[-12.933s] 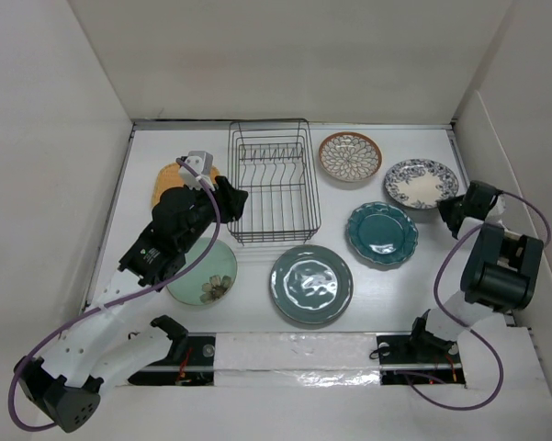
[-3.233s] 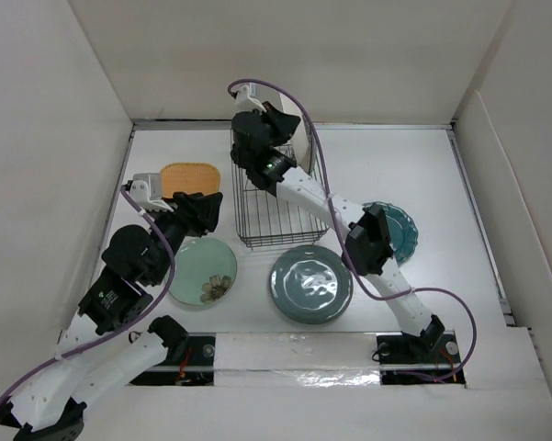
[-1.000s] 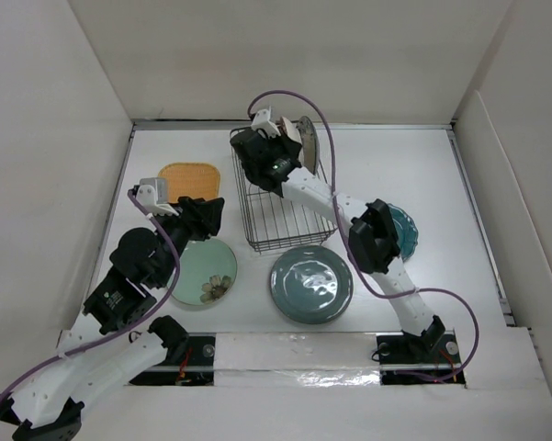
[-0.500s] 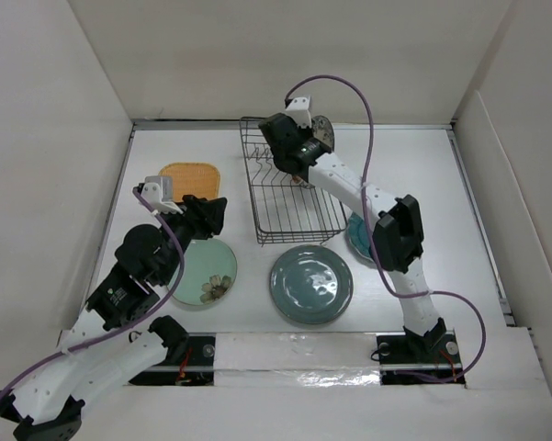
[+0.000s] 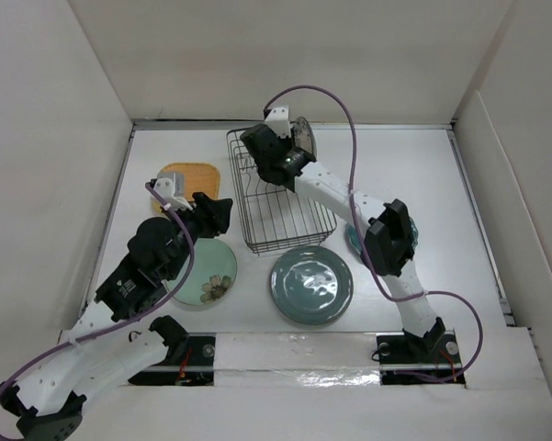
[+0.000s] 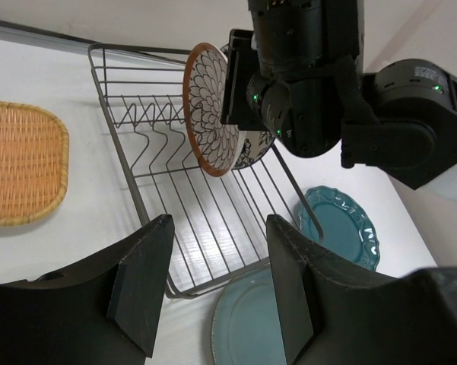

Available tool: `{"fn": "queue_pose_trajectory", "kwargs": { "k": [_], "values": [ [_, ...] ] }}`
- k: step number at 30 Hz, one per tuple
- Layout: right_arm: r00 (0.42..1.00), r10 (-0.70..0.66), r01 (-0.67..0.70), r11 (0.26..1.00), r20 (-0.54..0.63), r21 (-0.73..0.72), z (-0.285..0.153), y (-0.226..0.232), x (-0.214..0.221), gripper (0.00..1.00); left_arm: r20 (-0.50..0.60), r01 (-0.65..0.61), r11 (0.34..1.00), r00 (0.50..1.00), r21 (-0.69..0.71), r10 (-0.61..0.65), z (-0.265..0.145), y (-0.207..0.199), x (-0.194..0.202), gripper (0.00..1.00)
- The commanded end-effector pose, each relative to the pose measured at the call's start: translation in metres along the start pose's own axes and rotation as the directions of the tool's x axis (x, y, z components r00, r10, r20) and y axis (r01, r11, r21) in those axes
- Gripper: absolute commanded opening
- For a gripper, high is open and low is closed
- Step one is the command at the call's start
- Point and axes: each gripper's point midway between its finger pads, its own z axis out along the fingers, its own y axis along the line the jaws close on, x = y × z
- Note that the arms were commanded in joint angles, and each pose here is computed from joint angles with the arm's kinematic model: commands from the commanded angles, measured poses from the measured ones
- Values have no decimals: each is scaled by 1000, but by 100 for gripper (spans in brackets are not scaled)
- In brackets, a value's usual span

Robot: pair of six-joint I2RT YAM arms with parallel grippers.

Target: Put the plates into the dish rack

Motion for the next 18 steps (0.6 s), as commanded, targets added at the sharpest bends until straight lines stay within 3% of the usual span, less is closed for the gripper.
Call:
{"fn": "queue_pose_trajectory", "kwargs": {
  "k": [1,7,10,16,17,18],
  "values": [
    [977,202,-199,979,73,-49,-8,-7,-54,42,0,9,1000,1000,11,-9,3,-4,1,48],
    [971,239,-238,971,27,-31,8,-21,-43,43,-23,12,1000,1000,9,-12,7,-6,5,48],
    [961,278,-276,957,3,-88,9,-16,-44,45,-29,14,1000,999,9,-14,9,-7,7,48],
    [952,306,-299,945,31,-133,-4,-26,-66,64,-35,5,1000,999,-11,-5,12,-4,9,48],
    [949,312,-304,940,33,-154,-8,-26,-72,75,-32,2,1000,999,-13,-3,12,-3,8,48],
    [947,319,-308,936,41,-173,-14,-28,-80,80,-29,0,1000,1000,-16,0,12,-3,8,49]
  ]
}}
